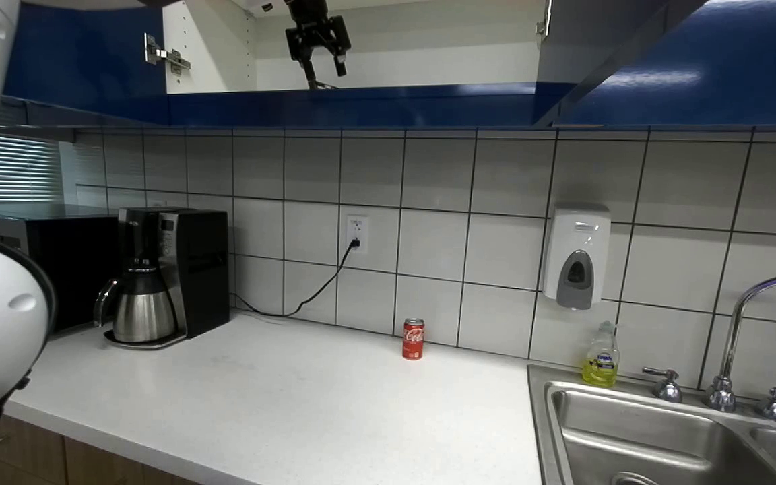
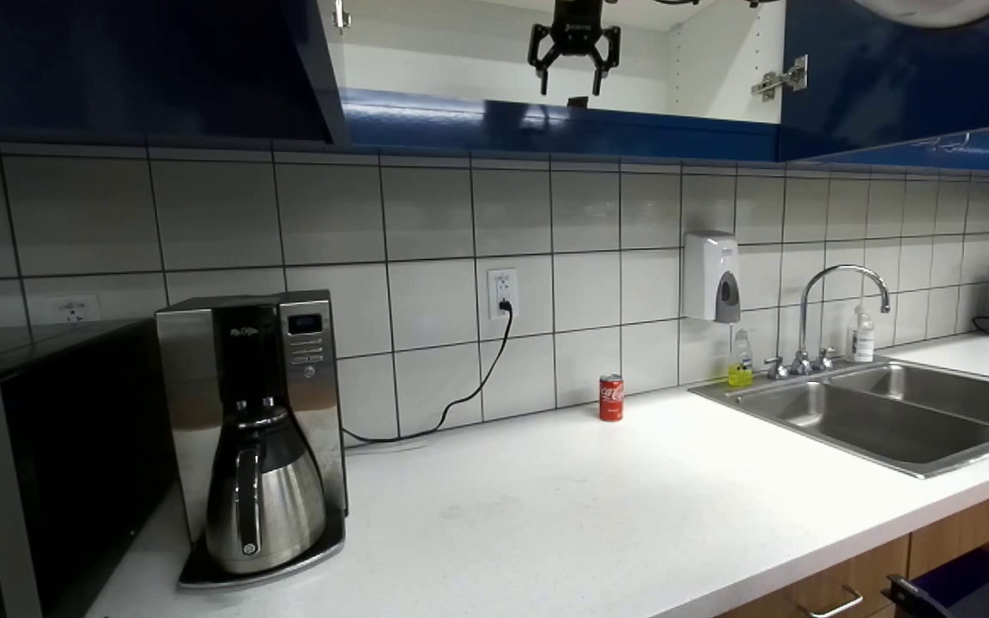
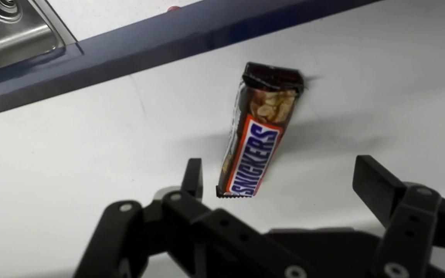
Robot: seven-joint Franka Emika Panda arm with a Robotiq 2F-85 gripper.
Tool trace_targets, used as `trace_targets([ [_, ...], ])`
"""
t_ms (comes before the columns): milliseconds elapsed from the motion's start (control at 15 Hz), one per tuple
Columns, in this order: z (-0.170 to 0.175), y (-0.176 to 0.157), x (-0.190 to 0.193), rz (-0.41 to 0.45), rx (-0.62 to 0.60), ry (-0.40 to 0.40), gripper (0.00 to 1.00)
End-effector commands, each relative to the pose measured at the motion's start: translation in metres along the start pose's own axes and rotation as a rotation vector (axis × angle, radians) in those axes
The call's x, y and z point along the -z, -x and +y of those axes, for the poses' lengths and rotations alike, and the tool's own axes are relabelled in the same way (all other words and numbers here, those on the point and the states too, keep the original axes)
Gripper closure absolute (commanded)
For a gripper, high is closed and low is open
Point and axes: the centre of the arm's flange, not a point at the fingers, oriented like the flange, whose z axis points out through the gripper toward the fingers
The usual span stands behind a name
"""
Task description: Put the brown packet in the open upper cabinet.
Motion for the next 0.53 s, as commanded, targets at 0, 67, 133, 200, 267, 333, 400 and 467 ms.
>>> trace_targets([
  [0, 0.006, 0.015, 0.016, 0.014, -0.009, 0.001, 0.00],
  [67, 0.008, 0.018, 0.019, 0.016, -0.005, -0.004, 0.00],
  [133, 0.009, 0.021, 0.023, 0.021, -0.004, -0.005, 0.00],
  [200, 0.011, 0.025, 0.026, 0.027, -0.004, -0.007, 0.00],
  [267, 0.013, 0.028, 0.030, 0.026, 0.002, -0.012, 0.00],
  [333, 0.015, 0.032, 0.034, 0.029, 0.002, -0.012, 0.00],
  [400, 0.015, 0.036, 0.037, 0.030, 0.003, -0.014, 0.00],
  [467, 0.016, 0.040, 0.039, 0.029, 0.006, -0.016, 0.00],
])
